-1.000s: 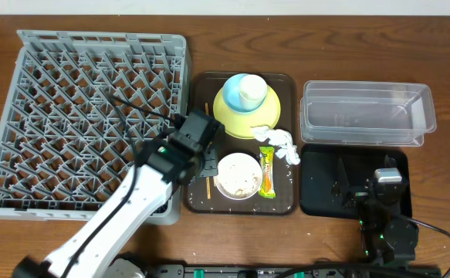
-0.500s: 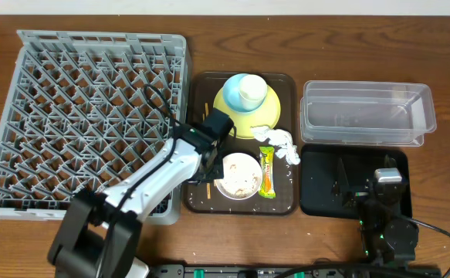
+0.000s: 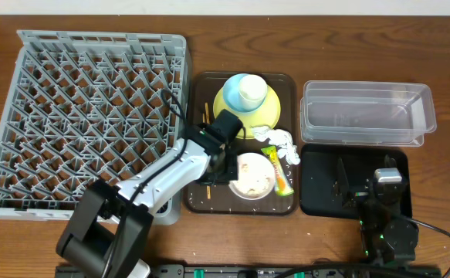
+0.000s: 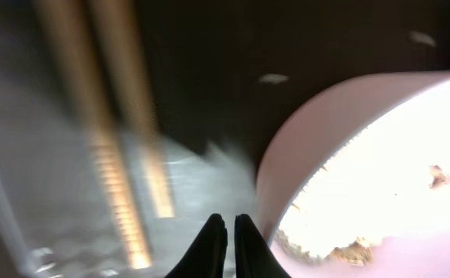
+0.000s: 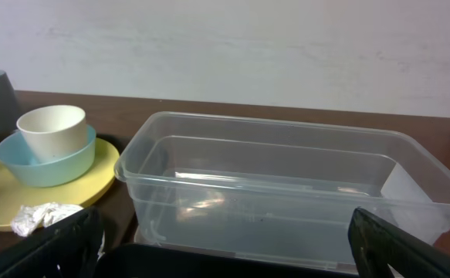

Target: Sort waste into correct bins and load items into the dishwasher

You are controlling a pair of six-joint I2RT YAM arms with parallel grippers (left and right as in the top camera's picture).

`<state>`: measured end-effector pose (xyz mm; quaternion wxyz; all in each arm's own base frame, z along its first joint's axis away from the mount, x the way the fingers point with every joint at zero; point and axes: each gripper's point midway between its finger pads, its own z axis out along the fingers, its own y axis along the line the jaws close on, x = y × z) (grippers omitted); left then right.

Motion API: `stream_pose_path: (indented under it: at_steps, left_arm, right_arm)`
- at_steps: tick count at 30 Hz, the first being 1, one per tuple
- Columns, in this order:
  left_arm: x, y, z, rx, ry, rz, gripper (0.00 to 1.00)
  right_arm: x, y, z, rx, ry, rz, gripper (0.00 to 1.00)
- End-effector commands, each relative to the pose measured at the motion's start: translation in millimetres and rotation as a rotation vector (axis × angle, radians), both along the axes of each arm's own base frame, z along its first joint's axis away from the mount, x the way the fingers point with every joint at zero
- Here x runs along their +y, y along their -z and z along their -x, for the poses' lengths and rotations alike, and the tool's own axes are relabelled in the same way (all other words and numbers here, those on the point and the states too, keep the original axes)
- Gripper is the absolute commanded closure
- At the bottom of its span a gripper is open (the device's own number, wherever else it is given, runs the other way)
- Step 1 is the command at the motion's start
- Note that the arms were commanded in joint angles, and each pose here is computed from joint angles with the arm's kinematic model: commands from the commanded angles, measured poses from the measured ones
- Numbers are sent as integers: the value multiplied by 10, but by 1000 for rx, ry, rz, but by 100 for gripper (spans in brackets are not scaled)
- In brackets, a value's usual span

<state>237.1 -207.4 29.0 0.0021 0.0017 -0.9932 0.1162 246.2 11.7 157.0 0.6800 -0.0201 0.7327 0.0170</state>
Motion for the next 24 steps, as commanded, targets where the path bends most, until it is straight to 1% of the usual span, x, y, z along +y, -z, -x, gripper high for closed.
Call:
stream_pose_path:
  at_steps: [1,3,6,10,16,18,22,24]
  left_arm:
    - [-200,-1,122,15,81,64,91]
    - [-252,-7,118,-6,117,71,91]
    - [-183,18,49,-57,138,15,91]
    - [85,25,-119,-130,101,-115,88]
    - [306,-21,-269,-179,51,-185,83]
    - [379,-26,-325,-198,35,-214,83]
    - [560,-59,-458,-269,12,-317,83]
    - [599,-73,-497,-290,6,-341,83]
  right_arm:
    - [-25,5,1,1,9,-15,1]
    - [-25,5,1,1,9,-15,1]
    - [-25,5,1,1,9,-15,1]
    - [-25,5,1,1,9,-15,1]
    - [-25,5,1,1,9,-15,1]
    - [-25,5,1,1,9,-15,1]
    - [-25,5,1,1,9,-15,1]
    - [-25,5,1,1,9,-15,1]
